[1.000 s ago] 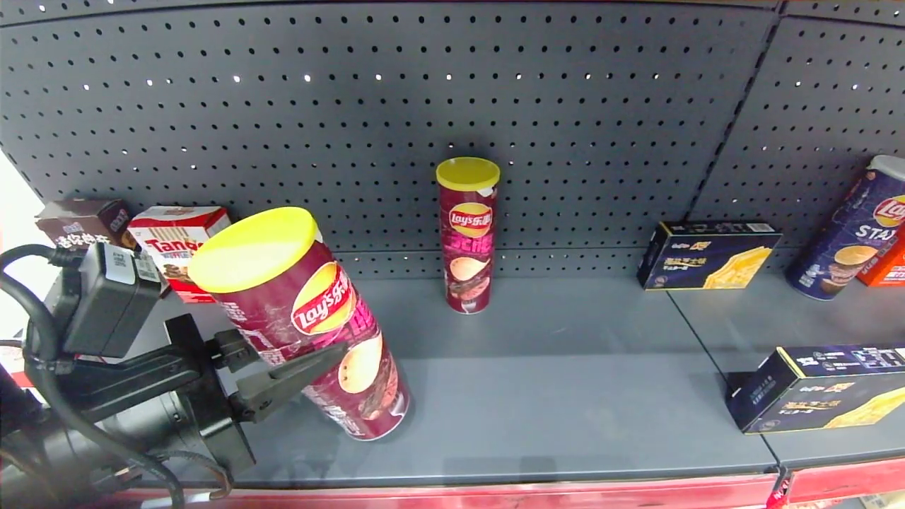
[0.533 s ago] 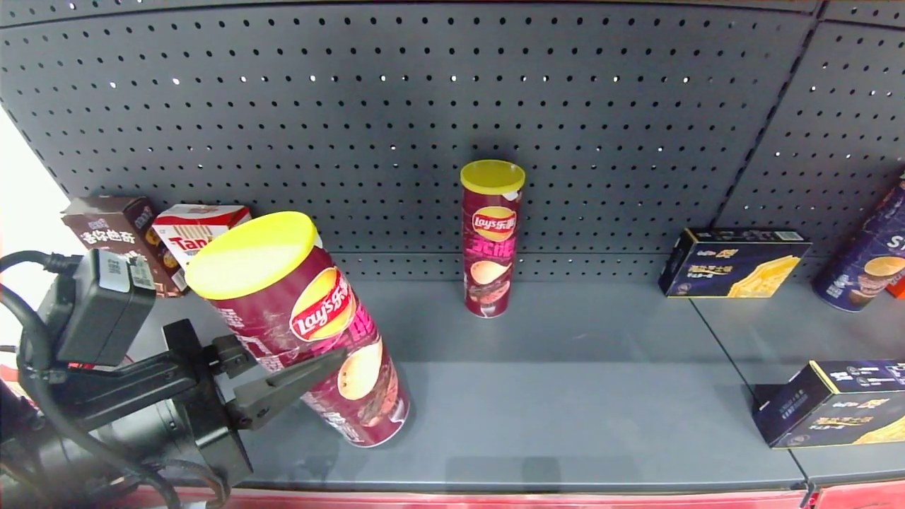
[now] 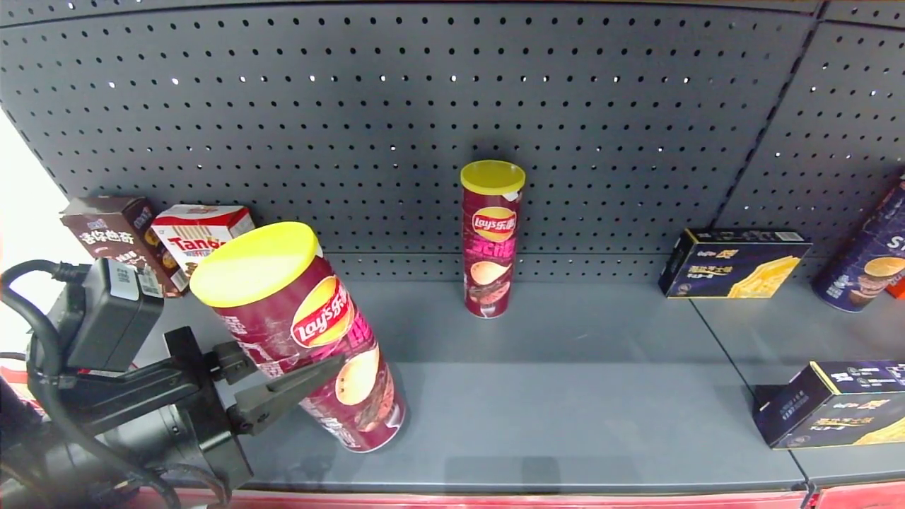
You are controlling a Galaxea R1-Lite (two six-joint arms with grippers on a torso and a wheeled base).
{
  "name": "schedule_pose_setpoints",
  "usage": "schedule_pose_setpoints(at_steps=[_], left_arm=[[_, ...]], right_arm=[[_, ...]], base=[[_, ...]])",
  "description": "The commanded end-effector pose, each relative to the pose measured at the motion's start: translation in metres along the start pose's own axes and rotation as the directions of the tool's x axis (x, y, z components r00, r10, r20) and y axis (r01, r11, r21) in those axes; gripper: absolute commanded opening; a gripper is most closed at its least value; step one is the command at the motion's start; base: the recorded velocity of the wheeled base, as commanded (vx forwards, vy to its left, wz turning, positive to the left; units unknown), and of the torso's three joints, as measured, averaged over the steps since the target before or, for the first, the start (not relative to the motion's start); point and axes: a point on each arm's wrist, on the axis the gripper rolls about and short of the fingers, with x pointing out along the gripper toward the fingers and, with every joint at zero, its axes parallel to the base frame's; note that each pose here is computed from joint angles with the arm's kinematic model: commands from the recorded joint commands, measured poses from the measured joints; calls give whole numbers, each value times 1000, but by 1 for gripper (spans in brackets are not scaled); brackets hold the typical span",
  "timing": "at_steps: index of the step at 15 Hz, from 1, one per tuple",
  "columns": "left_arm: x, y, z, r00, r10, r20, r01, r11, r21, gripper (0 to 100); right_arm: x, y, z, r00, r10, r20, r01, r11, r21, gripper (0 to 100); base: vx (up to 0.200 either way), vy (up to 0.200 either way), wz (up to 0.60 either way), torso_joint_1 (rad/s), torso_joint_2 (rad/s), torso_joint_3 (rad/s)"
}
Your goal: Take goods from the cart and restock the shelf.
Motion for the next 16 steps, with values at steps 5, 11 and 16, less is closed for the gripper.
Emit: schedule_pose_setpoints(at_steps=[5,11,16], left_arm=[[2,1,0,1000,-2,0,2,1000,2,0],[5,1,-3,1000,-5,-17,5,1000,-5,0],[3,1,-6,1000,-2,-26,2,1000,-9,0]], right_arm=[[30,4,94,930,361,-62,-366,926,-91,100],[91,22,135,841,520,-150,-534,843,-68,100],[163,52,136,795,592,-133,-605,791,-90,100]], base=[[0,0,0,0,0,0],[0,0,0,0,0,0],[0,0,0,0,0,0]])
